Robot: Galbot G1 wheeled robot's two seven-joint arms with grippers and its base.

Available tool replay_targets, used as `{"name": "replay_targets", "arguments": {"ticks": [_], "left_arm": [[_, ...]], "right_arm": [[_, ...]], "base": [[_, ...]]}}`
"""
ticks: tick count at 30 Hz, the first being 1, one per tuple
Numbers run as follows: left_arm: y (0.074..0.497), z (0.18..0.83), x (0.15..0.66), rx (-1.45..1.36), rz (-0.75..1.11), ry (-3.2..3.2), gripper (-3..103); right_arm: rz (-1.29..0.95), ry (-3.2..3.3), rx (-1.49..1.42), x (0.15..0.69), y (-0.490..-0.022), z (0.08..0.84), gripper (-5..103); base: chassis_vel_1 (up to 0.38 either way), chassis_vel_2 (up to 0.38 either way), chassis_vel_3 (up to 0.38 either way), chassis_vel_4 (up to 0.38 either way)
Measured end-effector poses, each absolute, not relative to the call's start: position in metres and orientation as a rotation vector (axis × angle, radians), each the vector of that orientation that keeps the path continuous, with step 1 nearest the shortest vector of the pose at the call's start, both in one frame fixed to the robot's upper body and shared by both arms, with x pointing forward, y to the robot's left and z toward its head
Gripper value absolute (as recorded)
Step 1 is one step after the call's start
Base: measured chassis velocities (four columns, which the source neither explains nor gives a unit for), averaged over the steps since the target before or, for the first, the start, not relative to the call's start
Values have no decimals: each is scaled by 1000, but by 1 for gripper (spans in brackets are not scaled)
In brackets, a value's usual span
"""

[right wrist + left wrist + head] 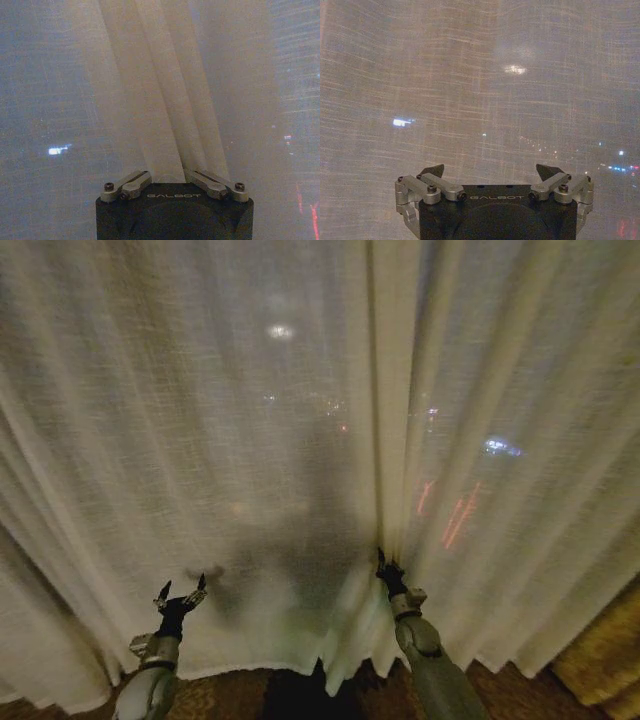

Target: Open the curtains by pulling them apart, changing their state from closed to fully open.

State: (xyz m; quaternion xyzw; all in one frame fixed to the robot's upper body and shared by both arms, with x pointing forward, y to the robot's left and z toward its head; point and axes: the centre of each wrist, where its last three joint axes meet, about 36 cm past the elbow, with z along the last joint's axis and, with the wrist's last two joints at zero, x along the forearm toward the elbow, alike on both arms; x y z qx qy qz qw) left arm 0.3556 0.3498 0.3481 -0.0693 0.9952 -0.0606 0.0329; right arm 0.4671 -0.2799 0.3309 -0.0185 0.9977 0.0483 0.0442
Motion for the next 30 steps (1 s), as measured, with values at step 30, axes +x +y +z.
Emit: {"name": "replay_targets", "arguments": {"ticks": [30], "left_arm": [[350,348,356,-214,-186,3063,100]], "right_arm": [[153,3036,-36,448,-293,340,0]], "base": [[-354,-354,356,347]]}}
